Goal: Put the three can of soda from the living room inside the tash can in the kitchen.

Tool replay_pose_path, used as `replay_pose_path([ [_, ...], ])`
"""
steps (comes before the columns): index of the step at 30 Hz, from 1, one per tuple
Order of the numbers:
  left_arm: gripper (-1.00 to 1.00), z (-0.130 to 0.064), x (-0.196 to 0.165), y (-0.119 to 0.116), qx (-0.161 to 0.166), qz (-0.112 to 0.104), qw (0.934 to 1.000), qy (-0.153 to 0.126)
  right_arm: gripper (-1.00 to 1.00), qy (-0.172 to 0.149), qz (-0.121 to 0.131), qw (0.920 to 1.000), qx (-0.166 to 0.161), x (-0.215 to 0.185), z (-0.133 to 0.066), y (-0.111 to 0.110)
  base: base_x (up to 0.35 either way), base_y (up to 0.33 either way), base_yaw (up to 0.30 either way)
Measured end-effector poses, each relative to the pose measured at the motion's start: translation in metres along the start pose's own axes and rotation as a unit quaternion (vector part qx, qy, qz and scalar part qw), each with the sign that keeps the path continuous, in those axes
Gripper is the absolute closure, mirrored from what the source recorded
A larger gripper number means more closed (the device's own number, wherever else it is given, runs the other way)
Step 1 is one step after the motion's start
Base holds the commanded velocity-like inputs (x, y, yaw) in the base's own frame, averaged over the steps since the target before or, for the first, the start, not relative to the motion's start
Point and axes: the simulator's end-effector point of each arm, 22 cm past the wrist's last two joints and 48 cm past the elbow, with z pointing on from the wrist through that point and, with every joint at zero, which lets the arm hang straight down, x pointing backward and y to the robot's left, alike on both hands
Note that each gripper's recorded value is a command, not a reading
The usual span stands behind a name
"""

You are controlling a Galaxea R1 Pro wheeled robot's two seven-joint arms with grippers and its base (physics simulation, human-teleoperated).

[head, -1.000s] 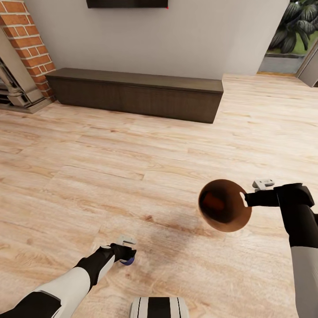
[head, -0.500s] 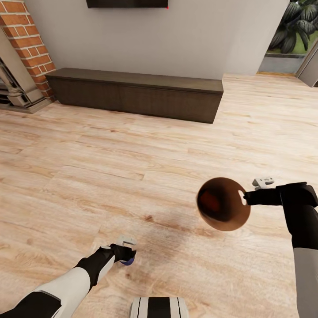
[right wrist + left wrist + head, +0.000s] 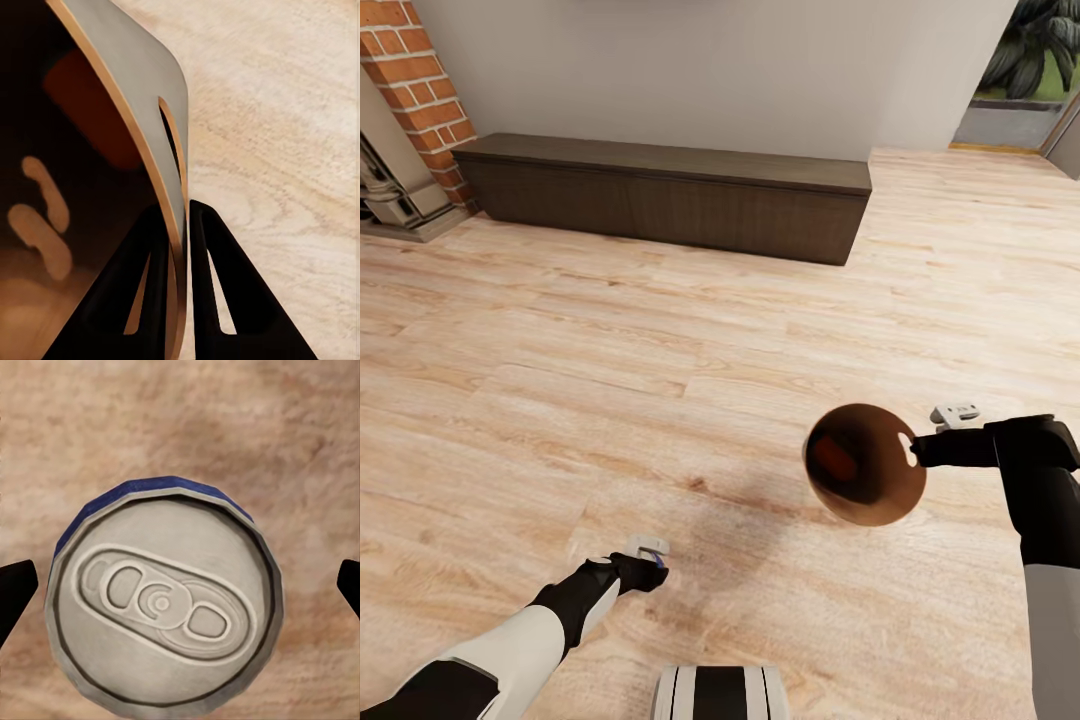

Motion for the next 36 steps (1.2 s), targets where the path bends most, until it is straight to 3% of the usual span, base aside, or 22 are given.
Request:
replay_pose_path([
  [15,-1.00,-0.0001,-0.0006,0.0010,-0.001,-0.001,1.0000,-0.001,1.00,0.002,0.001,1.0000,-0.002,0.0022,0.0008,0.0015,0.000,0.000,0.000],
  [16,1.00,-0.0001,-0.0005,0.0009,0.000,-0.001,1.0000,-0.001,1.00,0.002,0.001,1.0000,-0.002,0.0022,0.0008,0.0015,0.000,0.000,0.000],
  [36,1.00,-0.0002,0.0000,-0.0007,0.003,-0.005,1.0000,0.001,1.00,0.001,0.001,1.0000,-0.003,0.0019,0.0007,0.0019,0.000,0.000,0.000],
])
